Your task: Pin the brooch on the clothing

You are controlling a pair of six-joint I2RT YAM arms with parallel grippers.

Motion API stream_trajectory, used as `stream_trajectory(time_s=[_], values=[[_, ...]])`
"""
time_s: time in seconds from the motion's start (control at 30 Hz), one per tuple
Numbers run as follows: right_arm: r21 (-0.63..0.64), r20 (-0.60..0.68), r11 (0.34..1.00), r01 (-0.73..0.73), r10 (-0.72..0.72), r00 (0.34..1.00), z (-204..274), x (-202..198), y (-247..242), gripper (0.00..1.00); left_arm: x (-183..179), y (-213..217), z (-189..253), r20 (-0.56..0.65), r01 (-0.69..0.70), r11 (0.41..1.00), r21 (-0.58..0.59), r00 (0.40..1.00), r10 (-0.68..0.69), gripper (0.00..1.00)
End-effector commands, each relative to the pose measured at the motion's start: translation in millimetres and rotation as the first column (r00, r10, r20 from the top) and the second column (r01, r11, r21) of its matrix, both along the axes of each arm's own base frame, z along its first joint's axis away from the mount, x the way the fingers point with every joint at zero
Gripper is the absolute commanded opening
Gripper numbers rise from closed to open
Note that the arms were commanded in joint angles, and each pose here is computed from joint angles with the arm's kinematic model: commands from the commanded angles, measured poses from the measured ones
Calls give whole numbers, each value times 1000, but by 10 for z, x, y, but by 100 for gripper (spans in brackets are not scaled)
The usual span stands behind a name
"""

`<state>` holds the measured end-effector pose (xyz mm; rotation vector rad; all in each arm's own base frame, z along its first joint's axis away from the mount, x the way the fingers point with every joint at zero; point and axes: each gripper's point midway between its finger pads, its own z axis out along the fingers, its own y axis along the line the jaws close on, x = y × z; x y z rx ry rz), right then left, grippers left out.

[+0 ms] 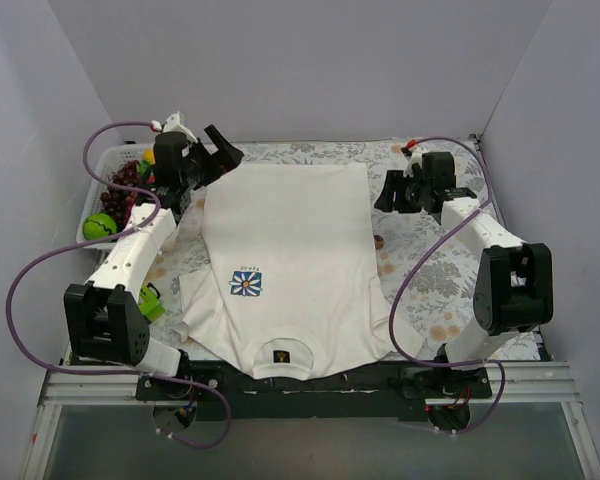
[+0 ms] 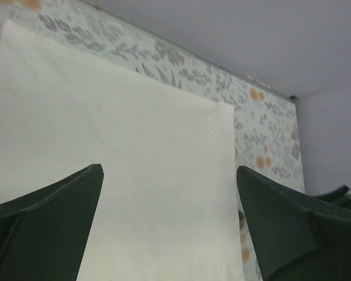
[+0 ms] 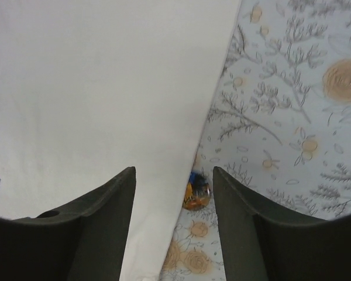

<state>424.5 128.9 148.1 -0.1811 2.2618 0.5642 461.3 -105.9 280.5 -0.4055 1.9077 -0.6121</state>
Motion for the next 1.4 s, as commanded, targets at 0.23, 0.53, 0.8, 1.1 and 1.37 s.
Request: stream_trajectory(time_s=[0.23,0.53,0.8,1.1,1.37], values=[[-18,-199,999,39,-42,979,-874,-527,52,50,-844,-1573,-929,-213,376,924,-73,899,-383,98],[-37,-220,996,77,-83,972,-1029,-580,2,49,-949,-2635,-1322,-281,573,810,-120,763,-582,84],[17,-228,994,110,-103,968,-1011,-545,-73,50,-1036,-3229,-1709,-338,670,713,-207,636,-694,60],[75,-275,989,125,-100,956,-1161,-577,-137,49,-976,-3449,-2042,-377,679,695,-236,595,-710,50],[127,-294,984,125,-83,952,-1273,-558,-96,49,-979,-3498,-2232,-401,681,689,-247,575,-713,46]])
